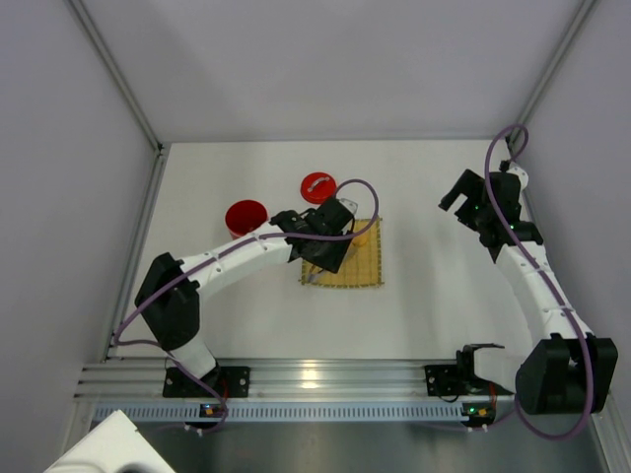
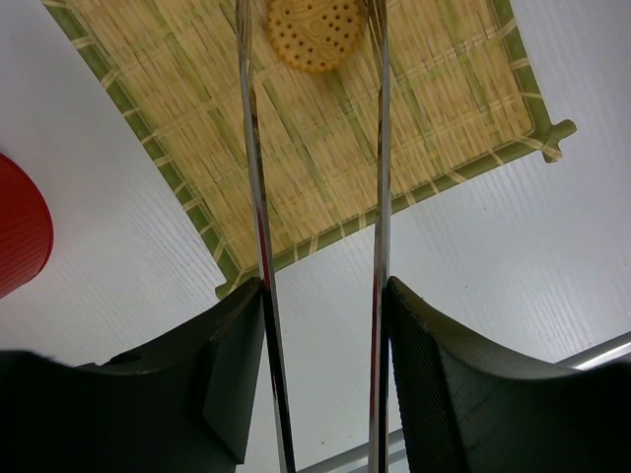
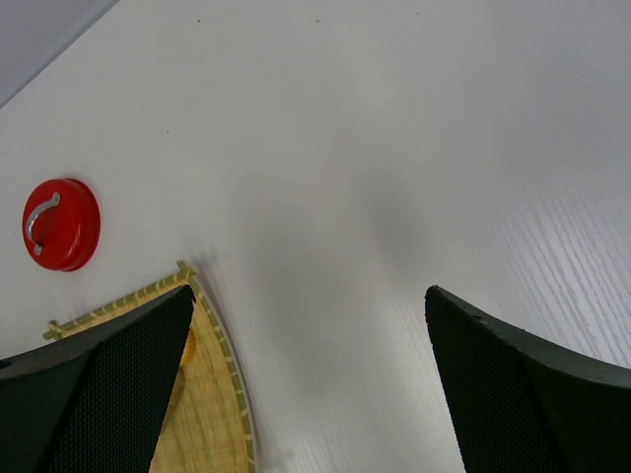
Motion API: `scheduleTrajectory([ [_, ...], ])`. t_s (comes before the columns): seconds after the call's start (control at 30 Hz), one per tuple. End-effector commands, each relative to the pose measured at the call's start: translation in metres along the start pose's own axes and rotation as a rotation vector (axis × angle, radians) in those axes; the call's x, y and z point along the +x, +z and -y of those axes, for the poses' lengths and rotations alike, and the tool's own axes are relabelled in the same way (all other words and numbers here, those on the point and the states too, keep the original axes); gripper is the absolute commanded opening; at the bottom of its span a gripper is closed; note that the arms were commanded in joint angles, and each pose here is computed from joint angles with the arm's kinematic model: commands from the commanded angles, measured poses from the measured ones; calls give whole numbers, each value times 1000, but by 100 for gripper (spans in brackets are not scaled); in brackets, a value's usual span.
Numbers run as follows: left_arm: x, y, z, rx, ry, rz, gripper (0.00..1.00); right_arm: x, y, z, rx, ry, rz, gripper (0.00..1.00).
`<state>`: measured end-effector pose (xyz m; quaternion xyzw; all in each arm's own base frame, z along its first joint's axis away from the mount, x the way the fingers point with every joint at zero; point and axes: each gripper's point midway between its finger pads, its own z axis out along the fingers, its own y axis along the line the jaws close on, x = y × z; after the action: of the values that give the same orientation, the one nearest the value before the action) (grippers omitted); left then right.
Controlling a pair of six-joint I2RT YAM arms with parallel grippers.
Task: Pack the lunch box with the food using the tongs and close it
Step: Pick up the fake food from the plate, then place the fake food in the packing box.
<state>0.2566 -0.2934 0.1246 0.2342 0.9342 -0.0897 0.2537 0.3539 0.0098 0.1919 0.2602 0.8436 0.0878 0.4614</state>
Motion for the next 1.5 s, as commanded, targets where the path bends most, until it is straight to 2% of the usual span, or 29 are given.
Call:
scheduleTrajectory([
  [0.0,-9,2,3,16,1,41,55,-24,-12,-14,-42,-7,82,100],
  [0.47,-8,-8,1,16,-1,41,43,-24,-13,-13,-40,-7,84,99],
  [1.0,-27,-76,-26,-69,-13,158,43,-25,-11,-14,-40,-9,83,100],
  [1.47,-42,-148,-97,-247,-140,309,44,-27,-11,-18,-52,-2,81,99],
])
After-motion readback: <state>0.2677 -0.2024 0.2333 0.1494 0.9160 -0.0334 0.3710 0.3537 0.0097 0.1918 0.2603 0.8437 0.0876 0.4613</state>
